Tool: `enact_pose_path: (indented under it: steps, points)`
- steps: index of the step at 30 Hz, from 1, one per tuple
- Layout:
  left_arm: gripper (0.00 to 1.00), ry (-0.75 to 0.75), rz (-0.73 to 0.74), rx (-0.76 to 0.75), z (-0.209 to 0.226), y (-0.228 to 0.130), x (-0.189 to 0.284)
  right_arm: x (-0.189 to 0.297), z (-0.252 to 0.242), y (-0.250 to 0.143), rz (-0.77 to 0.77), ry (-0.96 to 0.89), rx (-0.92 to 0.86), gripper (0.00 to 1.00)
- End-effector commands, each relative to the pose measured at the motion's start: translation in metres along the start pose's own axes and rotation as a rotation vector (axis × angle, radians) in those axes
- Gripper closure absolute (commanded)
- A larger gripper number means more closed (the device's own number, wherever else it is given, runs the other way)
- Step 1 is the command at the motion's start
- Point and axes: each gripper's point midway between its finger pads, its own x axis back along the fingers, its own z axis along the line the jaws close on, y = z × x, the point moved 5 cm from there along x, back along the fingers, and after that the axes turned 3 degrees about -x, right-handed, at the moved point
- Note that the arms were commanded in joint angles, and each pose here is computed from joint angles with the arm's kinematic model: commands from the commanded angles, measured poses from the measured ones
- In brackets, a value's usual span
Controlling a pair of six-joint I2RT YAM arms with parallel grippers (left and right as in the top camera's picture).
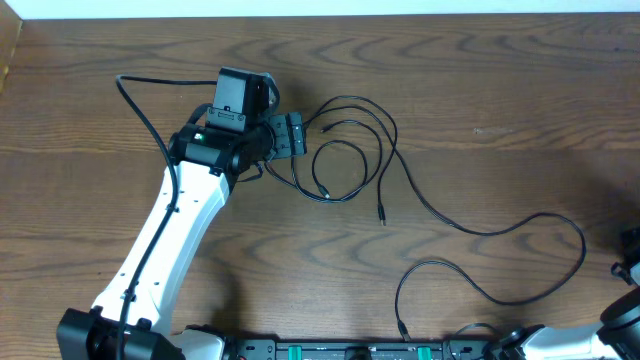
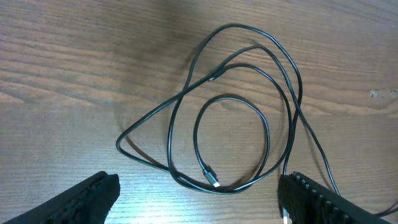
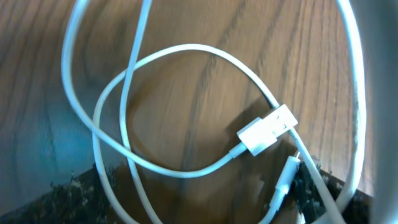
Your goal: Untangle cables
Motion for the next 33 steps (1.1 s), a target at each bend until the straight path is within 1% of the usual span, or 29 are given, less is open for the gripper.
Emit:
enact_pose_path:
  steps: [1, 6, 10, 13, 18, 22, 27, 33]
  points:
    - [0.13, -0.012, -0.011, 0.001, -0.003, 0.005, 0.003, -0.019, -0.007, -0.037, 0.106, 0.011, 0.007, 0.07]
    - [0.13, -0.012, -0.011, 0.001, -0.003, 0.005, 0.003, -0.021, 0.003, -0.013, -0.016, 0.060, -0.050, 0.08]
    - [0.13, -0.012, -0.011, 0.001, -0.003, 0.005, 0.003, -0.019, 0.013, 0.014, -0.119, 0.104, -0.090, 0.09]
    - [0.13, -0.012, -0.011, 0.001, -0.003, 0.005, 0.003, -0.019, 0.017, 0.035, -0.169, 0.118, -0.106, 0.09]
    - [0.13, -0.012, -0.011, 0.001, -0.003, 0.005, 0.003, -0.017, 0.018, 0.072, -0.237, 0.115, -0.069, 0.09]
    - [0.13, -0.012, -0.011, 0.001, -0.003, 0.005, 0.003, -0.017, 0.010, 0.095, -0.252, 0.073, -0.026, 0.09]
    - [0.13, -0.012, -0.011, 0.001, -0.003, 0.005, 0.003, -0.017, -0.007, 0.118, -0.260, 0.031, -0.043, 0.07]
    - [0.13, -0.012, -0.011, 0.001, -0.003, 0.005, 0.003, -0.018, -0.011, 0.118, -0.200, 0.060, -0.019, 0.06]
